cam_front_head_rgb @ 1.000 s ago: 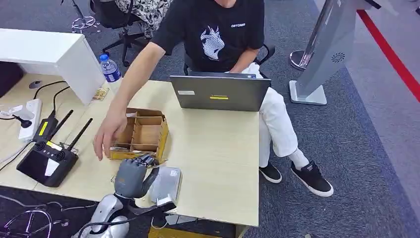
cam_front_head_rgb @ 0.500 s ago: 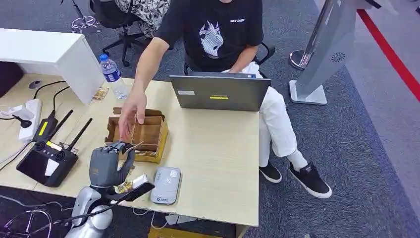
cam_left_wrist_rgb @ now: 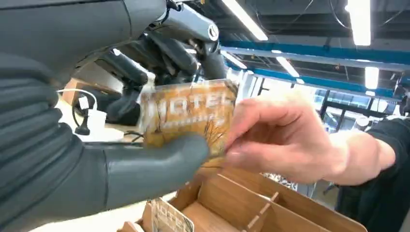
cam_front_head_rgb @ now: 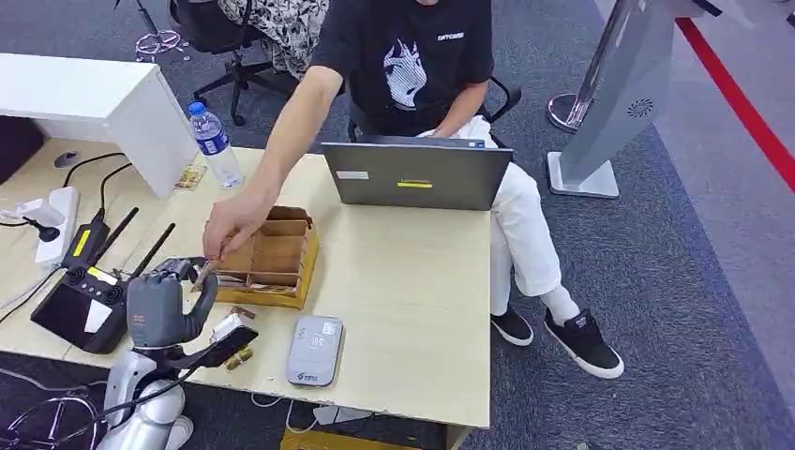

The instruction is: Pass the card to the sensor for recognition and then transmit it.

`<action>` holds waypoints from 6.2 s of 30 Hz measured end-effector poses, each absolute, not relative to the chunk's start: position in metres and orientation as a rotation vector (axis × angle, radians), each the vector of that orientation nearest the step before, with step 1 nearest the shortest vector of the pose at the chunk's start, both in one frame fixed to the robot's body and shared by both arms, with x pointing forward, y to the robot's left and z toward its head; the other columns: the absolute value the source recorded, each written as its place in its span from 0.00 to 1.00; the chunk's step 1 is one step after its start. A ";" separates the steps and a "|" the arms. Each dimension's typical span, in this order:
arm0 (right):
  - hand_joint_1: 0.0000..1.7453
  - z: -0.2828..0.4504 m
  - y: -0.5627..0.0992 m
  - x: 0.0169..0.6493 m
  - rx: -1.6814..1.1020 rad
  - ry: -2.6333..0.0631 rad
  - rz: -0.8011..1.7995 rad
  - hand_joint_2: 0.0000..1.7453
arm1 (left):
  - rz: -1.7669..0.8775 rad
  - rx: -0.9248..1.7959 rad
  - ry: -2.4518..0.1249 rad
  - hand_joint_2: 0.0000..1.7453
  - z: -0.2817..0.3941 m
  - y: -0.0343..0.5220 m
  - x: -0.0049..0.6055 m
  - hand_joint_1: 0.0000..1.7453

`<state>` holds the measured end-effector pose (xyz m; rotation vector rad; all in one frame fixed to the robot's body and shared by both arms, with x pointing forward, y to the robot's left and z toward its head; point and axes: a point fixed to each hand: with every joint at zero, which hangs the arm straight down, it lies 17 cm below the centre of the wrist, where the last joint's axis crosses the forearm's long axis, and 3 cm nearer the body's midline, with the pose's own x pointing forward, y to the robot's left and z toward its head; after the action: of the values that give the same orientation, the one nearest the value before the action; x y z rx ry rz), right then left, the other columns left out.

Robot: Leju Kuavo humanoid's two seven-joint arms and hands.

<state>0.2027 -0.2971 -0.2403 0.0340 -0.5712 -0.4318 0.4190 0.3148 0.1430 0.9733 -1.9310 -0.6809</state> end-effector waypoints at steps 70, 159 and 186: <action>0.00 -0.239 -0.291 0.210 0.046 -0.568 -0.396 1.00 | -1.304 1.096 -1.587 1.00 0.056 0.268 0.470 0.00; 0.00 -0.240 -0.286 0.211 0.037 -0.555 -0.375 1.00 | -1.145 1.343 -2.030 1.00 0.204 0.248 0.490 0.00; 0.00 -0.260 -0.328 0.146 -0.083 -0.437 -0.542 1.00 | 0.413 0.610 -2.138 1.00 0.204 0.478 0.325 0.00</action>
<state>0.1459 -0.3282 -0.2605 -0.0834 -0.4370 -0.5416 0.3247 0.4776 0.2035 0.6096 -2.1379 0.4128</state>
